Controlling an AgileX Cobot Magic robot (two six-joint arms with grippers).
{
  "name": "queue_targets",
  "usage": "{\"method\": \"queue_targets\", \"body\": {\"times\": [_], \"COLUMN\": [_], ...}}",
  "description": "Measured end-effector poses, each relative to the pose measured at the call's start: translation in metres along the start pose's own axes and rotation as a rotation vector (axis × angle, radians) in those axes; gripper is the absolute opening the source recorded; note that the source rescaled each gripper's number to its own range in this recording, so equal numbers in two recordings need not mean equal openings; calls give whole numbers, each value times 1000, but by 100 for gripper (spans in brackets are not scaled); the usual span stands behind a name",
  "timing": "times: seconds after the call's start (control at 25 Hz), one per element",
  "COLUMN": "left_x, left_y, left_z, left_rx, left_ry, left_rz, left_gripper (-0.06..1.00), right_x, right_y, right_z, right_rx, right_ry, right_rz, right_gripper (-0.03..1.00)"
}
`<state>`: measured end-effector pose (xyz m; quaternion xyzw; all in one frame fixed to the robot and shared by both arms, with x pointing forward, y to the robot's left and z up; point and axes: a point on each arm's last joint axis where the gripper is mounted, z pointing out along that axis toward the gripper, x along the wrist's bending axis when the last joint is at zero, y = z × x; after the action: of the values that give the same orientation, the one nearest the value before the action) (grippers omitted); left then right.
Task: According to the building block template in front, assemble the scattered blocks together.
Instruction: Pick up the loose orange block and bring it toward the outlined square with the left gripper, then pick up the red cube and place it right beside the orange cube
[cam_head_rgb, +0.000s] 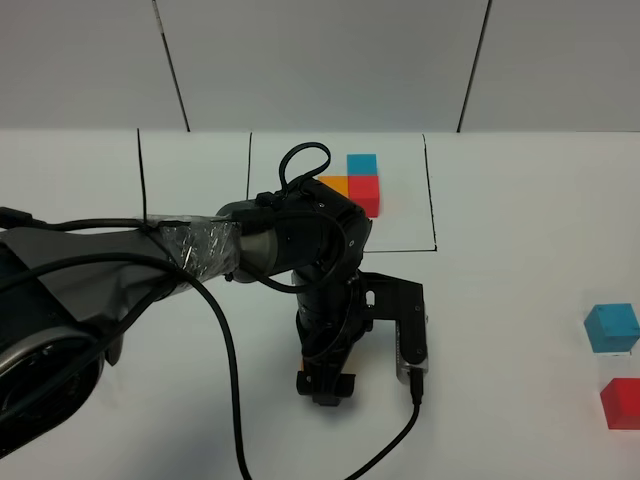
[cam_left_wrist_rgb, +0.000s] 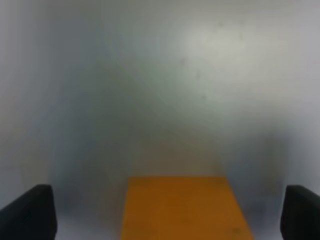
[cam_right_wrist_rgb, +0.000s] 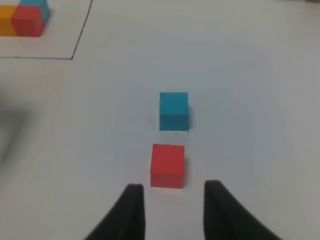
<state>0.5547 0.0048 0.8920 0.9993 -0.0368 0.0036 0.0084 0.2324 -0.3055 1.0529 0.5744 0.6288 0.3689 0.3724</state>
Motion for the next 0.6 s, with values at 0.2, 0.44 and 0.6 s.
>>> {"method": "queue_targets", "body": {"times": [0.2, 0.44, 0.6], "left_x": [-2, -11, -10], "left_y": [-2, -20, -61], "left_z": [-45, -132, -185], "left_rx": [-51, -107, -28], "left_ry": [65, 250, 416], "left_rz": [-17, -54, -221], "left_gripper": [100, 97, 95], "right_x": [0, 0, 0], "right_y": [0, 0, 0], "right_z": [0, 0, 0], "right_rx": [0, 0, 0], "right_ry": [0, 0, 0], "right_rz": [0, 0, 0], "right_gripper": [0, 0, 0]}}
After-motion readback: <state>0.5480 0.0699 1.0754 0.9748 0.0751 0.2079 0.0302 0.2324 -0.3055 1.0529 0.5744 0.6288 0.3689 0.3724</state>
